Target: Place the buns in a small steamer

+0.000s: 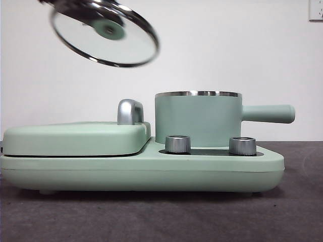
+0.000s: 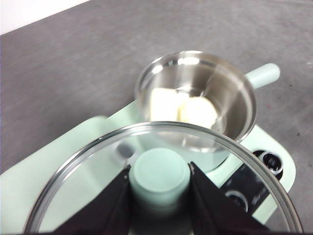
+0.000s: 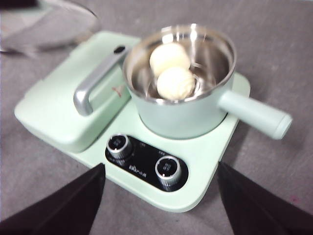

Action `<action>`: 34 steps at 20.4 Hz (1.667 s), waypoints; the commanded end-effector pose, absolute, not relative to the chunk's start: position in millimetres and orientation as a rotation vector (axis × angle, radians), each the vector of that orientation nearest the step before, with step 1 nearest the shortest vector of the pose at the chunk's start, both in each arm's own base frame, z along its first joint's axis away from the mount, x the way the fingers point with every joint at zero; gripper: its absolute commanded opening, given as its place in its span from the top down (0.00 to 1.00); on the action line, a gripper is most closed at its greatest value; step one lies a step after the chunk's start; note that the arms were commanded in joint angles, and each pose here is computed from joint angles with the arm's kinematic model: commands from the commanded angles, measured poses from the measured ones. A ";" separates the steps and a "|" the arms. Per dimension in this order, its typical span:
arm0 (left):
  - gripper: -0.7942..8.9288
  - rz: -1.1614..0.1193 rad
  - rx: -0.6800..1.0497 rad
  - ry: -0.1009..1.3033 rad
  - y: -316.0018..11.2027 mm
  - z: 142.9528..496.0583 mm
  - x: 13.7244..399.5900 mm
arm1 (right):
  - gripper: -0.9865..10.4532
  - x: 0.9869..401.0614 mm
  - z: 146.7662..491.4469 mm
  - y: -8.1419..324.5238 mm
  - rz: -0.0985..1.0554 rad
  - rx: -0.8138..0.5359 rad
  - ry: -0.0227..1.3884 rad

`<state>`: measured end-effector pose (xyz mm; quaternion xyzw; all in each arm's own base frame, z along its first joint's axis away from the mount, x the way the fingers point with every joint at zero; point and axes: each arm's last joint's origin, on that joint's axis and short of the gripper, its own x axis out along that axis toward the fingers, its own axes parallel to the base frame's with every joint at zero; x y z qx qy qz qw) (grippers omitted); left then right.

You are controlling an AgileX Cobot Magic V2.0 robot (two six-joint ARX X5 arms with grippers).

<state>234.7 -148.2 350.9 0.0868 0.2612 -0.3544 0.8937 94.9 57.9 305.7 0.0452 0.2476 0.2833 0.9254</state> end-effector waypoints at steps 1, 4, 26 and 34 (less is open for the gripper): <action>0.91 -0.776 0.157 0.474 -167.6 351.2 245.2 | 0.60 92.8 308.8 57.0 0.568 0.123 0.496; 0.91 -0.805 0.153 0.429 -185.5 343.1 255.7 | 0.60 91.9 308.5 56.4 0.564 0.123 0.500; 0.91 -0.890 0.196 0.162 -257.9 291.8 299.0 | 0.60 91.5 306.5 56.2 0.559 0.121 0.523; 0.91 -0.896 0.204 0.192 -264.5 276.2 304.4 | 0.60 90.5 304.2 55.6 0.554 0.118 0.549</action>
